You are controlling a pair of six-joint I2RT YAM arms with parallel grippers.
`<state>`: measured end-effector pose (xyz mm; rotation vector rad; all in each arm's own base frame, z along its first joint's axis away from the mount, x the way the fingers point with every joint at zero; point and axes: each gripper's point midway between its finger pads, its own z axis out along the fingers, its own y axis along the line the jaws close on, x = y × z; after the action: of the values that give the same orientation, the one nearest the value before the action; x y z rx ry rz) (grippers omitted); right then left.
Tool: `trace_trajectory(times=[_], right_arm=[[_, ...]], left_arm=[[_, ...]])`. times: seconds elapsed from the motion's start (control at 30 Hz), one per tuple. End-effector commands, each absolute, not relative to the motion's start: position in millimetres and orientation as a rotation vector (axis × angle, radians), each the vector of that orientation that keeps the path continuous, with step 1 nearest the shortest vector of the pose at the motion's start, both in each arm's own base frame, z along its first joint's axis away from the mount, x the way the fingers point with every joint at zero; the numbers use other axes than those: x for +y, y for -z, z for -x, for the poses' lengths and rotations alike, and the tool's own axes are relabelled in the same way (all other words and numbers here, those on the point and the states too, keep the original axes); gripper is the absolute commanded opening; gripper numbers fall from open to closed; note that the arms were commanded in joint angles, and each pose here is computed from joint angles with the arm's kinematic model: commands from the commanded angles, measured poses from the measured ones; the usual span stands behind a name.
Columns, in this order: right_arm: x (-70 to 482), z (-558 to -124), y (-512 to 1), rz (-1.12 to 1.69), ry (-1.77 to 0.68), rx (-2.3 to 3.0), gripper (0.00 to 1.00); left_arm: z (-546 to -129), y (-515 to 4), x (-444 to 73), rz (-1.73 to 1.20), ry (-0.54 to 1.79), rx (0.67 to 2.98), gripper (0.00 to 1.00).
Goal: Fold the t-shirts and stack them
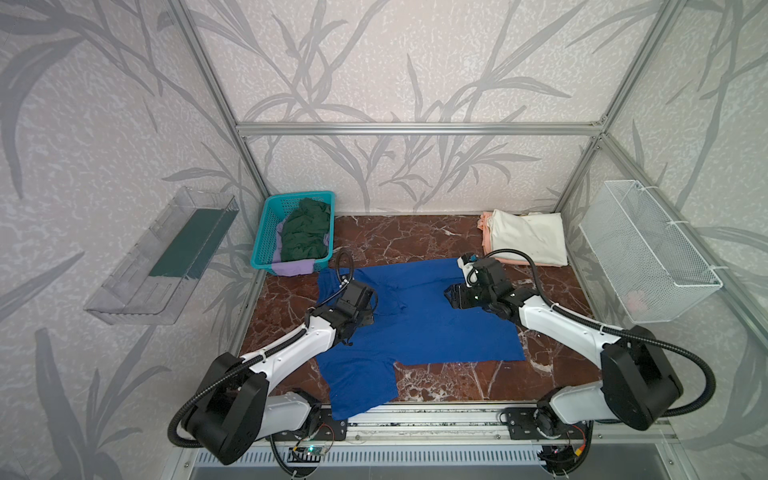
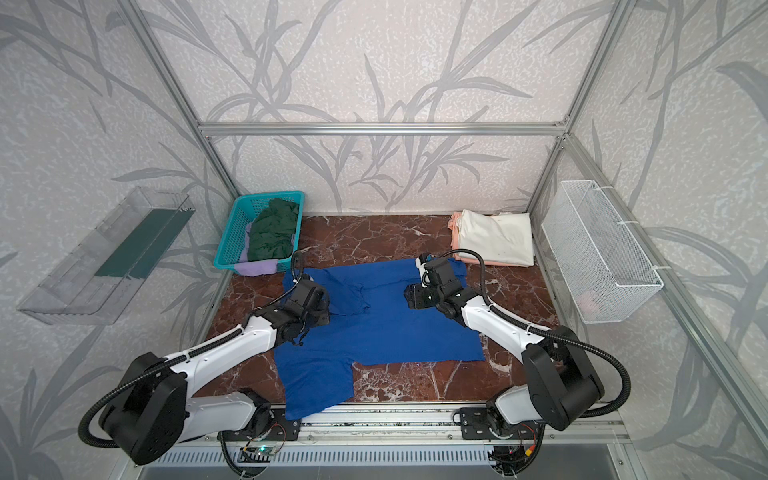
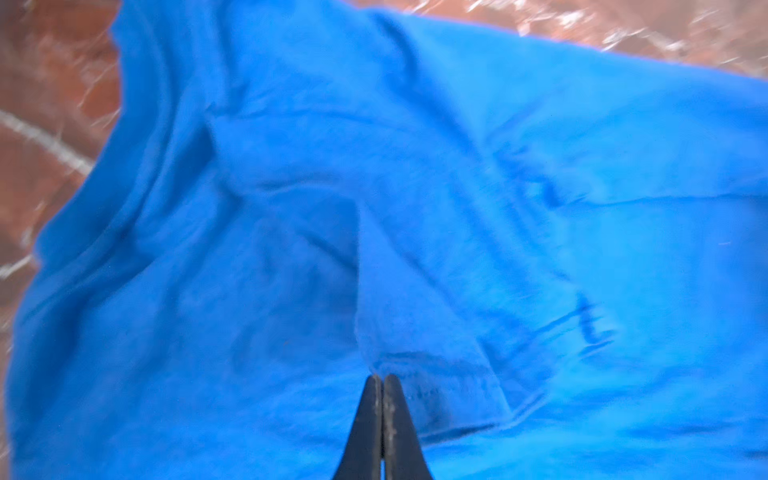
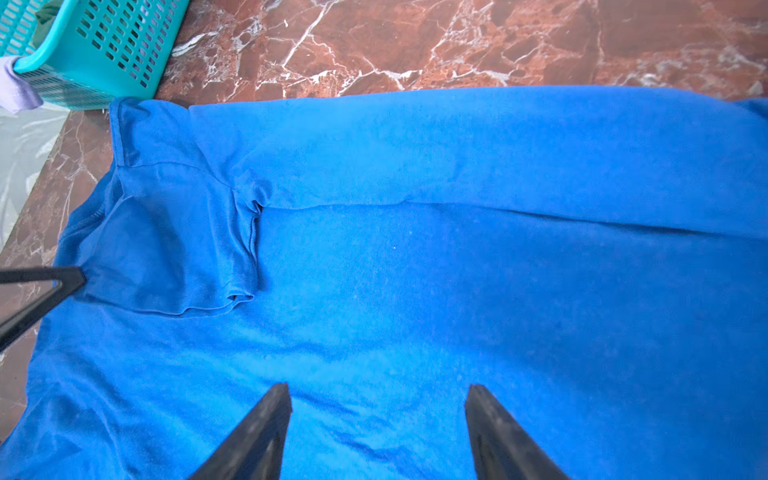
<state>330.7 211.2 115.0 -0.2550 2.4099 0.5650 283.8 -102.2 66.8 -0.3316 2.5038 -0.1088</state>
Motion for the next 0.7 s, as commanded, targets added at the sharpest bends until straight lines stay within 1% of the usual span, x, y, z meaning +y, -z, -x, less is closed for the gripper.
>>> trace_trajectory(times=[0.0, 0.03, 0.07, 0.1, 0.13, 0.2, 0.23, 0.27, 0.3, 0.33, 0.4, 0.43, 0.47, 0.5, 0.57, 0.67], right_arm=[[202.3, -329.3, -107.0, 0.207, -0.534, 2.447, 0.68], [201.4, -329.4, -105.8, 0.201, -0.53, 2.454, 0.68], [200.2, -329.7, -104.8, 0.192, -0.525, 2.462, 0.68], [198.0, -330.3, -103.4, 0.177, -0.514, 2.471, 0.68], [195.3, -330.5, -101.4, 0.162, -0.502, 2.483, 0.68], [190.3, -331.6, -98.2, 0.127, -0.49, 2.504, 0.68], [187.9, -331.9, -96.3, 0.106, -0.488, 2.514, 0.68], [186.7, -331.8, -94.8, 0.095, -0.492, 2.521, 0.7], [185.0, -332.3, -92.9, 0.083, -0.493, 2.527, 0.73], [183.4, -331.9, -90.7, 0.074, -0.487, 2.534, 0.77], [179.2, -332.5, -86.6, 0.056, -0.461, 2.545, 0.84], [177.2, -332.0, -84.6, 0.048, -0.446, 2.556, 0.86], [176.2, -331.4, -83.9, 0.046, -0.436, 2.564, 0.88], [174.5, -330.4, -82.7, 0.041, -0.424, 2.577, 0.88], [171.3, -326.3, -77.7, 0.025, -0.405, 2.609, 0.9], [170.7, -319.6, -66.8, 0.001, -0.41, 2.653, 0.9]], left_arm=[[-272.5, -60.8, -88.6, 0.402, 0.058, 2.497, 0.0], [-269.9, -59.0, -87.7, 0.411, 0.062, 2.497, 0.0], [-267.7, -57.7, -86.0, 0.422, 0.064, 2.495, 0.02], [-265.4, -57.3, -85.2, 0.428, 0.068, 2.491, 0.07], [-262.9, -56.8, -82.8, 0.437, 0.065, 2.489, 0.1], [-258.7, -58.5, -77.3, 0.458, 0.051, 2.476, 0.13], [-257.1, -60.1, -75.2, 0.466, 0.053, 2.464, 0.16], [-256.0, -61.6, -74.3, 0.471, 0.061, 2.454, 0.23], [-255.0, -63.3, -73.6, 0.472, 0.07, 2.444, 0.31], [-254.7, -65.9, -73.7, 0.466, 0.079, 2.434, 0.37], [-254.3, -70.3, -72.1, 0.466, 0.084, 2.417, 0.47], [-254.6, -71.8, -71.1, 0.465, 0.084, 2.407, 0.53], [-255.3, -72.8, -71.9, 0.458, 0.092, 2.398, 0.57], [-256.3, -72.1, -72.9, 0.45, 0.1, 2.393, 0.6], [-259.0, -70.2, -76.3, 0.437, 0.115, 2.39, 0.61], [-264.0, -66.6, -82.6, 0.422, 0.125, 2.409, 0.66]])
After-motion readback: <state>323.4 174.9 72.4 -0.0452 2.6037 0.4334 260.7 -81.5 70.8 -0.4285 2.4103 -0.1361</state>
